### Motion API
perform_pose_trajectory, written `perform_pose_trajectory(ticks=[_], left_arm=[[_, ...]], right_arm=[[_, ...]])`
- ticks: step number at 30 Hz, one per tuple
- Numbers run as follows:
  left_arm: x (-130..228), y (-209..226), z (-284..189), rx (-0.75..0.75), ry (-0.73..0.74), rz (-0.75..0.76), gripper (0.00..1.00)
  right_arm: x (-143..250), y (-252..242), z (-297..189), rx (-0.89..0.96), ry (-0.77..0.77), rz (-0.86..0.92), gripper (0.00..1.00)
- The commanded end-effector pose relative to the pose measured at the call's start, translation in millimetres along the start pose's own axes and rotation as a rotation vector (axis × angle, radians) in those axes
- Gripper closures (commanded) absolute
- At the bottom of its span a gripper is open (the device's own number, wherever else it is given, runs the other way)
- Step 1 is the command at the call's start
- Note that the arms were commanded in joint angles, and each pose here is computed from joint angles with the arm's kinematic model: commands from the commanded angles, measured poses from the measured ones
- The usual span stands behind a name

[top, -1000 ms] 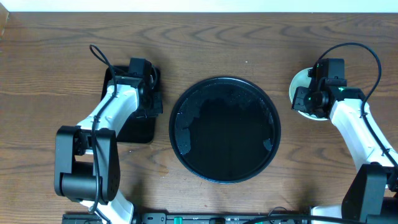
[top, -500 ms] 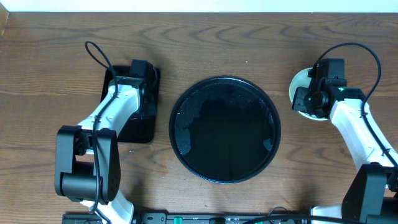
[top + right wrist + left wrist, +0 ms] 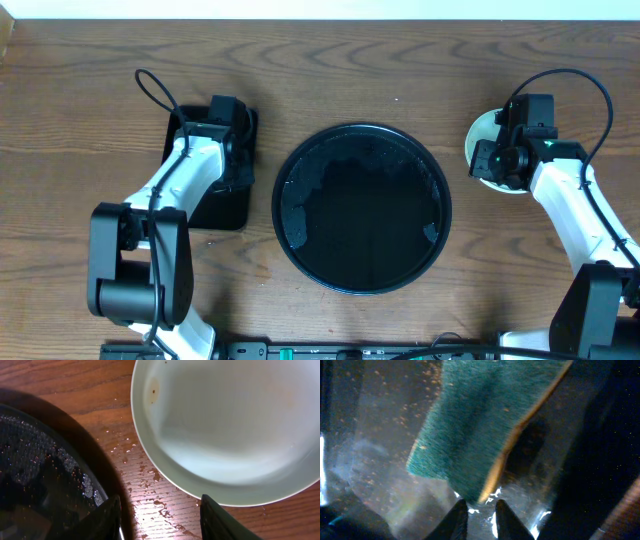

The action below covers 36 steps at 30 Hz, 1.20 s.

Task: Clean dirty plates on tray and stack at the side

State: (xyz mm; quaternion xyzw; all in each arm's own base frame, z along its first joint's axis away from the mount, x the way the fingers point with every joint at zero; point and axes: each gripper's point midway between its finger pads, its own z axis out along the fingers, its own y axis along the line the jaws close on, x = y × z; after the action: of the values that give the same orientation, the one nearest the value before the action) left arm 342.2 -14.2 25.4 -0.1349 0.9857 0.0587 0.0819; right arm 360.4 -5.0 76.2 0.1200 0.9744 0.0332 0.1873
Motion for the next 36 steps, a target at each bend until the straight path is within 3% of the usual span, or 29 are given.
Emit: perform_pose_trajectory(ticks=[1,3,7,9,11,12,22,29,36], left_arm=[[-1.5,-6.0,-22.2,0.068,-0.04,0.011,0.76],[-6.2,-5.3,-37.7,0.083,-0.084,0.025,0.69],[-11.7,-2.7,-66.5,0.111,-0.159,0.023,0.4],[-12.3,-1.0,-79.3,0.122,-0.189,0.029,0.33],[-7.8,-3.4,-88.4,0.151,-0.193,0.077,0.31],[-4.5,-4.3,-92.2,0.164,-0.189,0.098,0.3],[38.6,17.5,-120.9,0.159,-0.113,0.105,0.27],[53.3,29.7,-159.8,0.211,-0.282,0.088,0.22],[82.5,46.6,-193.2,0.303,-0.562,0.039,0.16]], right_arm=[[-0.3,2.6,-2.8,0.001,-0.007,-0.024,0.48],[1.3,5.5,-2.9,-0.016,0.001,-0.036,0.44],[6.7,28.3,-4.8,-0.152,0.022,-0.14,0.39],[6.6,31.8,-5.6,-0.173,0.021,-0.151,0.28],[5.0,31.9,-6.4,-0.172,0.017,-0.151,0.05],[4.1,32.0,-7.7,-0.172,0.018,-0.151,0.01],[8.0,24.6,-47.8,-0.148,0.027,-0.137,0.01],[12.0,13.0,-94.8,-0.093,-0.118,-0.142,0.01],[29.1,9.6,-139.6,-0.109,-0.383,-0.18,0.01]])
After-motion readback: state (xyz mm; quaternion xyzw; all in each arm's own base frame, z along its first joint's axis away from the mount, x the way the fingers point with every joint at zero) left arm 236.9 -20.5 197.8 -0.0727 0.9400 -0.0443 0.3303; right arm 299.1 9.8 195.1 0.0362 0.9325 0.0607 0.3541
